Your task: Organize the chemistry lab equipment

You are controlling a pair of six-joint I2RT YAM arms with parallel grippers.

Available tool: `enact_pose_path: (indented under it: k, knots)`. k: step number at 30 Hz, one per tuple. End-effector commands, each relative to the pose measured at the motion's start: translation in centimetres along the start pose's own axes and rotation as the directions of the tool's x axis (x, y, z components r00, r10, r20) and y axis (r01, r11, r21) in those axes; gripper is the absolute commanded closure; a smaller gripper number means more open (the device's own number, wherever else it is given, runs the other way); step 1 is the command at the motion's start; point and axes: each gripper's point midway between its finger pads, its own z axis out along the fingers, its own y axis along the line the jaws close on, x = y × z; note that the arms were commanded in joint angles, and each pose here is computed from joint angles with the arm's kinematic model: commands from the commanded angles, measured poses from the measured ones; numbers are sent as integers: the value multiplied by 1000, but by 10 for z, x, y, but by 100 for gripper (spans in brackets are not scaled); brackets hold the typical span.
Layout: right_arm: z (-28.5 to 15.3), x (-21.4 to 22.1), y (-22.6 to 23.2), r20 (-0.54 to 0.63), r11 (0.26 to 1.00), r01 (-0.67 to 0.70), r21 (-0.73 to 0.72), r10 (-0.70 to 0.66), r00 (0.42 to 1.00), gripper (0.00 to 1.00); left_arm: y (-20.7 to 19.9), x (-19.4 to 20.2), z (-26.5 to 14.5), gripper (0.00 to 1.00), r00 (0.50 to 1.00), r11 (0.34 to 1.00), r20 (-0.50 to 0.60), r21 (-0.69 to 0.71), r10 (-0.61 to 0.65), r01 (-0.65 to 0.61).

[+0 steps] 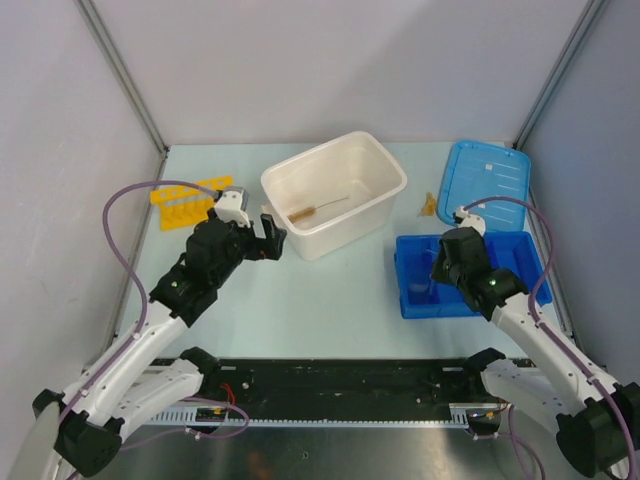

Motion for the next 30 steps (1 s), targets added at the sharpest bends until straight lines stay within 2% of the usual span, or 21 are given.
enact_pose_path:
  k: [1, 8, 30]
  knots:
    - [-3, -20, -34, 15, 988, 23, 154, -26, 1000, 90, 25, -47, -18, 1, 986, 987, 147, -149, 81, -59]
    - [14, -22, -65, -75, 982, -12, 189, 26, 997, 87, 35, -43, -22, 1, 985, 979, 154, -195, 82, -51]
    - [78, 8, -85, -265, 968, 54, 244, 14, 964, 85, 60, -37, -16, 1, 987, 946, 129, -321, 96, -50]
